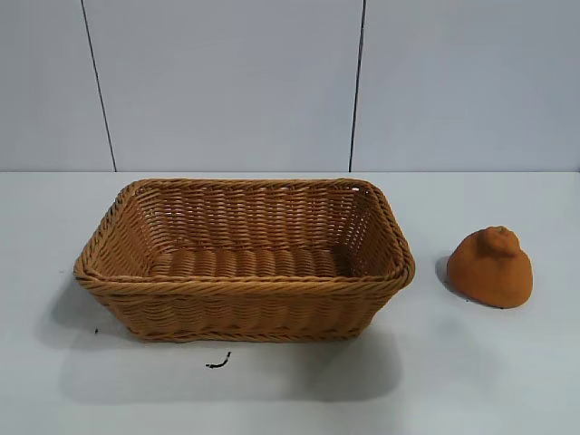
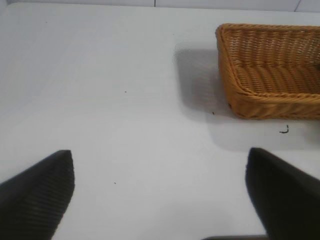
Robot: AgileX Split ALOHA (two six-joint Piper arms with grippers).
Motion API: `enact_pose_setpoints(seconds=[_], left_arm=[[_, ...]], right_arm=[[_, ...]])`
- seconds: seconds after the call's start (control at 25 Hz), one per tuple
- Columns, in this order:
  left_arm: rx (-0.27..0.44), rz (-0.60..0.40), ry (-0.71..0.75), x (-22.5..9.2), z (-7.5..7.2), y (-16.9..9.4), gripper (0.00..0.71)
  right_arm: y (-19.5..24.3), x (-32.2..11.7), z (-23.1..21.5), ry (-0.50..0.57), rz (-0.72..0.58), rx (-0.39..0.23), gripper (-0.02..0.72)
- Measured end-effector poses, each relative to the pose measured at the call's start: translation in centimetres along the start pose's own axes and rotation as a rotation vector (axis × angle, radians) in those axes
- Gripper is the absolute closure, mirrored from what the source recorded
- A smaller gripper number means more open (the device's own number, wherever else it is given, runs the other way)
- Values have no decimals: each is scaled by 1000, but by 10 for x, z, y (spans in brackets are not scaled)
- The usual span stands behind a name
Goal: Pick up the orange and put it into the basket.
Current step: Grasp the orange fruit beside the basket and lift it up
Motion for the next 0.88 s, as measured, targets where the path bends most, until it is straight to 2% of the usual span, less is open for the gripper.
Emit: enact_pose_setpoints(seconds=[0.24, 0.44, 0.6, 0.88], left_arm=[[0, 0, 0, 0, 0, 0, 43], [0, 0, 0, 0, 0, 0, 43], [0, 0, 0, 0, 0, 0, 43], [0, 0, 0, 0, 0, 0, 43]], right_arm=[[71, 33, -9, 23, 170, 41, 43], [129, 43, -14, 33, 289, 64, 43], [176, 38, -17, 42, 378, 79, 43], [243, 15, -17, 59, 458, 86, 46]])
Point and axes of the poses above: a point on each arm's last joint axis where the gripper is mounted, y pointing out along that axis toward the gripper, z along the wrist's bending axis when the last joint is at zero, x = y × z, the point moved 3 cm from there along y, pointing out along that axis toward the gripper, and after that the axes turned 12 degrees about -y, right-handed, at the moved point
